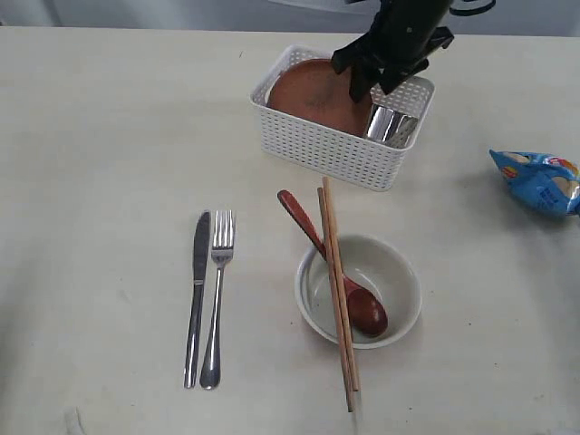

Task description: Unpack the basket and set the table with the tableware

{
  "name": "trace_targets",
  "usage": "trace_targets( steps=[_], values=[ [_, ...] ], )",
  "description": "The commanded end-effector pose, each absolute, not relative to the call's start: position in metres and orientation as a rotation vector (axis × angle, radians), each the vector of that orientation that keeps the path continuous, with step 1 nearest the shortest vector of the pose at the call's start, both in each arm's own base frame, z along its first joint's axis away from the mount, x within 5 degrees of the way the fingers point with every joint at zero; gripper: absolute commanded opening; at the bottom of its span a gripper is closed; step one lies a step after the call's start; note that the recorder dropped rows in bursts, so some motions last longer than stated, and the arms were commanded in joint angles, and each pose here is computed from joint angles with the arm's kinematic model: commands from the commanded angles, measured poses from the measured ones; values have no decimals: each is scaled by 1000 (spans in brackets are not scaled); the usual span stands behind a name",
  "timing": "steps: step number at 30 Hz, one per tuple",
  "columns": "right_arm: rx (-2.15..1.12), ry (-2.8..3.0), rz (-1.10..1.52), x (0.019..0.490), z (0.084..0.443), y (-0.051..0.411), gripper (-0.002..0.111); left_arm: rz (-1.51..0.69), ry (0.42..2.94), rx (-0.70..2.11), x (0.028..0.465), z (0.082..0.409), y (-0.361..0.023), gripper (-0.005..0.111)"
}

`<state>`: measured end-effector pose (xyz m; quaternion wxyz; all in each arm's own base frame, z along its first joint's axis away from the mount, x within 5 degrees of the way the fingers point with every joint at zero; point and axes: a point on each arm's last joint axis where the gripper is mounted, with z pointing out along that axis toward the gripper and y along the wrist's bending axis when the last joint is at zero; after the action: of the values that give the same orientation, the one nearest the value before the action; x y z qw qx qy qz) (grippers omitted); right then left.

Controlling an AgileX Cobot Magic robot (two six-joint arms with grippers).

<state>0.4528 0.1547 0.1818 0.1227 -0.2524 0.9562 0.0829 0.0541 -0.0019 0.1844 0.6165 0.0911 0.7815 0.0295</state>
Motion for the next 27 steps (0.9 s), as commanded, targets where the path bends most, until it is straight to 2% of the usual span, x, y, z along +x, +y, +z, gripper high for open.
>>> trace_targets(
  steps=[1,10,27],
  values=[
    [-766,2782,358,453,178,159,51,60,1788,212,54,185,-2,0],
    [-785,2817,374,454,160,160,51,60,1788,212,54,185,-2,0],
    [-758,2761,355,459,163,161,51,60,1788,212,54,185,-2,0]
  ],
)
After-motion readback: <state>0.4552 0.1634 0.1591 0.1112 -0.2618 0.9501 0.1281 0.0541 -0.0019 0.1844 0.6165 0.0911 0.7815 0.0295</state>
